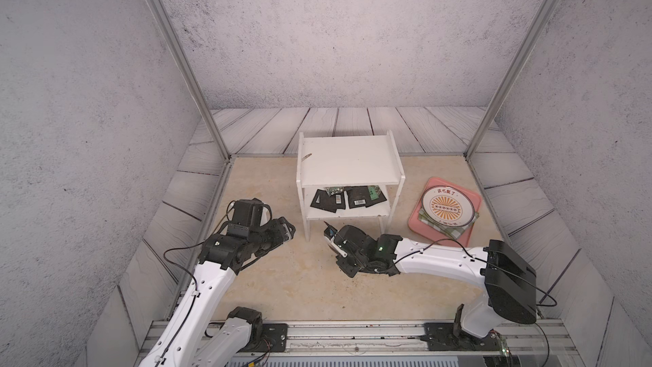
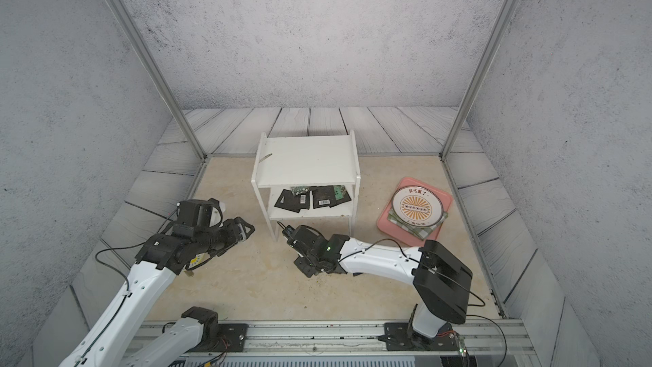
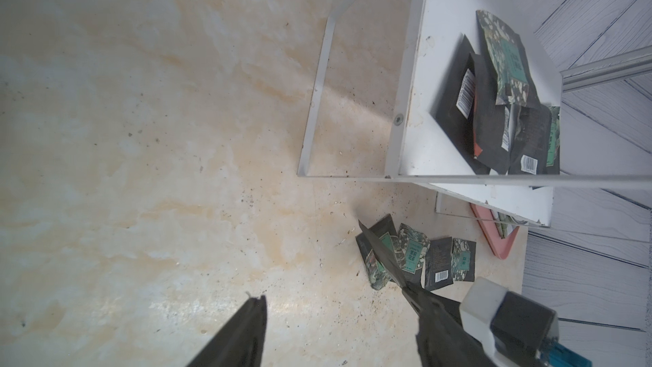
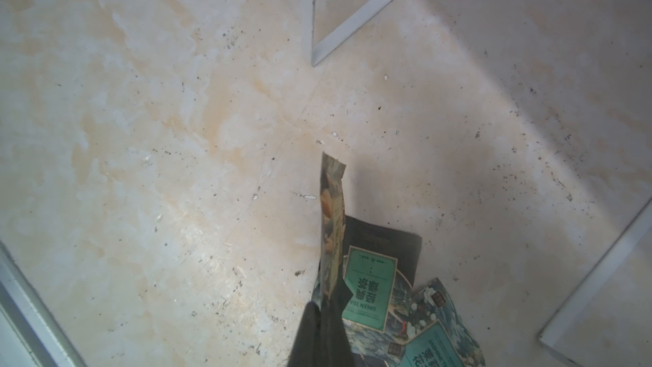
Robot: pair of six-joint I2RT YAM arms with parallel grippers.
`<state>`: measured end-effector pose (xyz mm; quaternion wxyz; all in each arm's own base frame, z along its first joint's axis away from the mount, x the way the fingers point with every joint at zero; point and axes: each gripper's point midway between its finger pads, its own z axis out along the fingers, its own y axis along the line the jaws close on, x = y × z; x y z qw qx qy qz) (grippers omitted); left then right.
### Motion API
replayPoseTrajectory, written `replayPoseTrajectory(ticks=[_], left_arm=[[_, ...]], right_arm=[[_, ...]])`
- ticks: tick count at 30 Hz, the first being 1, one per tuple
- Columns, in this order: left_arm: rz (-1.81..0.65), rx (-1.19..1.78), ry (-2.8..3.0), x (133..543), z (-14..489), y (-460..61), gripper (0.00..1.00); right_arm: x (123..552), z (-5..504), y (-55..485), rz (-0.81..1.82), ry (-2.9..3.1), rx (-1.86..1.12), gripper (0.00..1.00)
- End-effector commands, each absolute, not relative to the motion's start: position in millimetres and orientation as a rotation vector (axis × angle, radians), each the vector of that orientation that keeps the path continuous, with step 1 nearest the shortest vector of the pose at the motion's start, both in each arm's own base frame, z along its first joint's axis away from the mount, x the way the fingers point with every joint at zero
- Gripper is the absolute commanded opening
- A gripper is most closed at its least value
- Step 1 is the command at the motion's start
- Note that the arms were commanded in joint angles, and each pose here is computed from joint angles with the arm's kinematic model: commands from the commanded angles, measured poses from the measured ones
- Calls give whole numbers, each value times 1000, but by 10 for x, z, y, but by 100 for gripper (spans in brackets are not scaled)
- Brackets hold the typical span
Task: Remove the tea bags from the shelf
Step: Place the tea bag at the center of the board.
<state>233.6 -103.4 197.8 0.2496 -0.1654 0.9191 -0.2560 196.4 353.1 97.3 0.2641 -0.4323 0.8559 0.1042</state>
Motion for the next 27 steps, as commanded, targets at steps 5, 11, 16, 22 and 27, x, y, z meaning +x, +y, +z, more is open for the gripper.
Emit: replayPoseTrajectory(ticks=[5, 11, 16, 22, 27], left_arm=[[-693, -462, 2503, 2314, 1931, -998, 72], [-686, -470, 2501, 2299, 1922, -973, 72], [-677, -475, 2501, 2285, 1914, -948, 72], [-679, -485, 2496, 2293, 1928, -933, 71], [-666, -465, 2489, 2293, 1968, -920, 72]], right_arm=[[1883, 850, 3728, 291, 2307, -1226, 0], [1770, 720, 3816, 337, 2336, -1259, 0], [1706, 661, 3860, 352, 2348, -1281, 3], [1704, 704, 3903, 365, 2344, -1283, 18], [1743, 803, 3883, 340, 2323, -1272, 23]])
